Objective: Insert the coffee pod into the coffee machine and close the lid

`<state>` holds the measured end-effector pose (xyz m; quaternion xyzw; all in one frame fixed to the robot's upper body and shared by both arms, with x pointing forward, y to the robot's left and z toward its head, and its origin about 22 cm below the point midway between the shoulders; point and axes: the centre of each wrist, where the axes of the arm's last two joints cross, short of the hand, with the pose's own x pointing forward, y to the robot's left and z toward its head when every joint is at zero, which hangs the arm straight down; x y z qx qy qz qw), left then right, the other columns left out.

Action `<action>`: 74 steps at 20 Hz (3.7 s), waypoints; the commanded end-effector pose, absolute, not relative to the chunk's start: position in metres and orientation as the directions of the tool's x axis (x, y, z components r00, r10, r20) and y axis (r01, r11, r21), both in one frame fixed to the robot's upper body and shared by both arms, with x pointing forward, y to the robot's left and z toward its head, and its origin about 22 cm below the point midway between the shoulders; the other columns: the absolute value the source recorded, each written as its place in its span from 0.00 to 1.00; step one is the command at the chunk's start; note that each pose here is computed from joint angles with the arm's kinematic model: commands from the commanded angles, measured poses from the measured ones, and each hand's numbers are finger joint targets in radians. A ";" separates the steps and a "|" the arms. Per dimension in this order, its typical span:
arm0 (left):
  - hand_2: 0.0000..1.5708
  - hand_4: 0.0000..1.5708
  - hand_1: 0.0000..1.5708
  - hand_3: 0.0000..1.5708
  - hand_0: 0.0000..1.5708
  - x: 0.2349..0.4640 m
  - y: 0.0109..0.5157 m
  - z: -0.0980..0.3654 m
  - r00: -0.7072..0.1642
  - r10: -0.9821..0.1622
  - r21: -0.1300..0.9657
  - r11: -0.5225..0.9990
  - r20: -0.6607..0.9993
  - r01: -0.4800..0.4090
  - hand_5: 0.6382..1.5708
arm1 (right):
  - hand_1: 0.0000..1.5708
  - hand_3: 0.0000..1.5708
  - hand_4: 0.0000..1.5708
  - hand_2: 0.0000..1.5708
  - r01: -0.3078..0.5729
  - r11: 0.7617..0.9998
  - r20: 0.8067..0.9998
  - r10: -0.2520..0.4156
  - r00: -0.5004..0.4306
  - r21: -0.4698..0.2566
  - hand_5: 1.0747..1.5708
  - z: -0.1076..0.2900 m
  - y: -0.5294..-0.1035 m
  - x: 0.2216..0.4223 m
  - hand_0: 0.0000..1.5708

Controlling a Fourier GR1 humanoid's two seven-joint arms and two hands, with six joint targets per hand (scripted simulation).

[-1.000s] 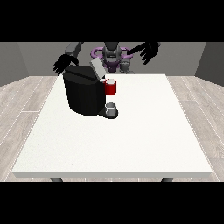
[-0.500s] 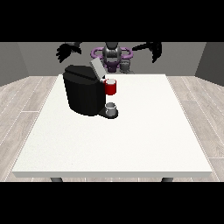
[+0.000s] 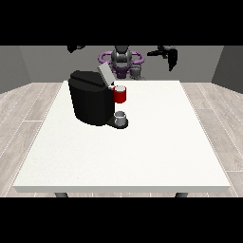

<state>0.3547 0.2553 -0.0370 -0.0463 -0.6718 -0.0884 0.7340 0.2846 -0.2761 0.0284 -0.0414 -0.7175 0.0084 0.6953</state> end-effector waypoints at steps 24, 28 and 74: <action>0.00 0.00 0.00 0.00 0.00 0.314 0.264 0.009 -0.101 -0.015 0.031 0.988 0.995 0.153 1.00 | 0.00 0.00 0.00 0.00 -0.101 0.990 0.981 0.084 -0.175 -0.103 1.00 0.077 -0.244 0.359 0.00; 0.00 0.00 0.00 0.00 0.00 0.303 0.264 0.014 -0.103 -0.018 0.035 0.986 0.995 0.165 1.00 | 0.00 0.00 0.00 0.00 -0.097 0.988 0.984 0.108 -0.140 -0.122 1.00 0.063 -0.240 0.364 0.00; 0.00 0.11 0.00 0.00 0.00 0.296 0.260 0.016 -0.164 -0.010 0.034 0.988 0.986 0.147 1.00 | 0.00 0.00 0.08 0.00 -0.251 0.918 0.938 0.248 -0.242 -0.307 1.00 0.112 -0.158 0.412 0.00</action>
